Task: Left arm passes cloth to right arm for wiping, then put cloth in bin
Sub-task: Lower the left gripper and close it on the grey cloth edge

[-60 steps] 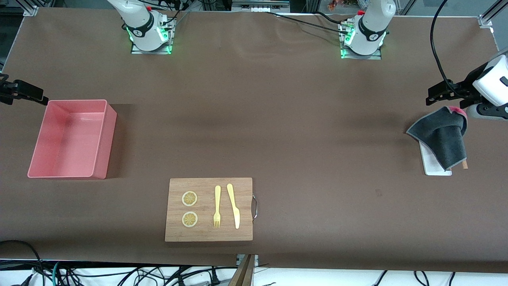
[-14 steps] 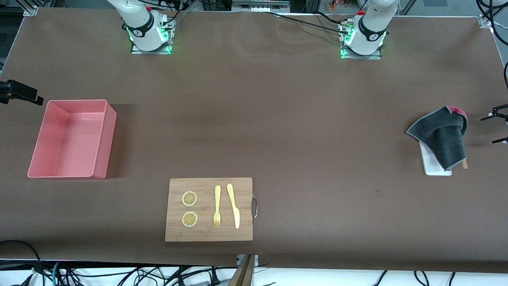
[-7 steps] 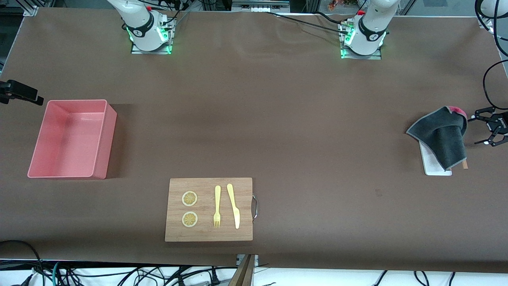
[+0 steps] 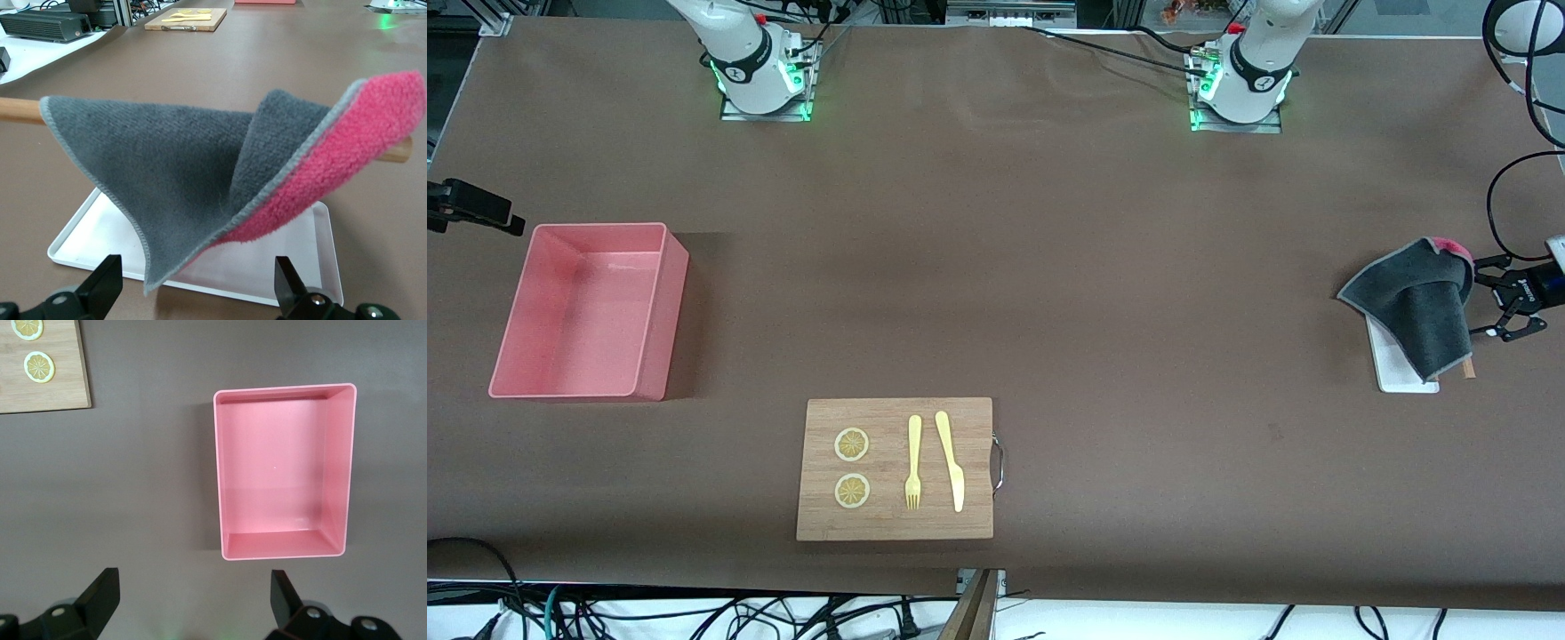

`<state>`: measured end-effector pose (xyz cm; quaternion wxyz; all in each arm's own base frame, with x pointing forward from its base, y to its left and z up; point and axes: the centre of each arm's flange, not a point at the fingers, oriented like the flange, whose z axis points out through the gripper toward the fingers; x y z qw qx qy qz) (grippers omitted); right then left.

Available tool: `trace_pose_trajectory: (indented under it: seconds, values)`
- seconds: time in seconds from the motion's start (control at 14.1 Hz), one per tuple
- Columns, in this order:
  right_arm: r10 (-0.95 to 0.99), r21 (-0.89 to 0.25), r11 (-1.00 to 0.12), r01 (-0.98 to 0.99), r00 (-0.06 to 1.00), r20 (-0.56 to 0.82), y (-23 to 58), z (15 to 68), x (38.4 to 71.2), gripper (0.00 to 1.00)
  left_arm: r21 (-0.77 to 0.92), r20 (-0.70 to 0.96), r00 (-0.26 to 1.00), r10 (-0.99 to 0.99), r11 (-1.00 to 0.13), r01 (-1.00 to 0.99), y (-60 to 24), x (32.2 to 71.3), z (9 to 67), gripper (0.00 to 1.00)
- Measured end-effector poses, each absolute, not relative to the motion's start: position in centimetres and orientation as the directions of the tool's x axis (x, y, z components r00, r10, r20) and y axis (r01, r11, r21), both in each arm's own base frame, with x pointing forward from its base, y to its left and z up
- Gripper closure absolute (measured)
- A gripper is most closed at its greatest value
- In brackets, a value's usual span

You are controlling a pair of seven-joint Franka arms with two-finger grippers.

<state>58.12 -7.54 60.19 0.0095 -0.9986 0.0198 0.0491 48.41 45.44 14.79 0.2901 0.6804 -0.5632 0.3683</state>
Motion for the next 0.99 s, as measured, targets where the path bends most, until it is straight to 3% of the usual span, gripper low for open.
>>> trace_pose_trajectory:
  seconds: [0.21,0.36,0.43,0.5,0.85,0.99]
  values:
    - [-0.035,-0.018,-0.999,-0.037,0.995,-0.098,-7.3,60.2,58.1,0.00,-0.025,0.835,0.085,-0.543,-0.192,-0.981,45.2,48.3,13.7,0.00]
    - [-0.035,-0.019,-0.999,-0.037,0.995,-0.098,-7.3,60.2,58.1,0.00,-0.038,0.841,0.076,-0.536,-0.199,-0.979,45.2,48.6,13.6,0.17]
    - [-0.034,-0.019,-0.999,-0.036,0.995,-0.098,-7.3,60.2,58.1,0.00,-0.043,0.840,0.072,-0.538,-0.198,-0.979,45.3,48.8,13.6,0.17]
    - [-0.034,-0.019,-0.999,-0.036,0.995,-0.098,-7.2,60.2,58.2,0.00,-0.048,0.838,0.068,-0.541,-0.197,-0.979,45.4,48.9,13.8,0.24]
    - [-0.030,-0.020,-0.999,-0.032,0.994,-0.101,-7.0,60.1,58.2,0.00,-0.065,0.839,0.048,-0.543,-0.188,-0.980,45.1,49.6,14.2,0.78]
    - [-0.030,-0.020,-0.999,-0.032,0.994,-0.102,-6.9,60.1,58.2,0.00,-0.064,0.842,0.047,-0.537,-0.185,-0.981,44.9,49.7,13.9,0.81]
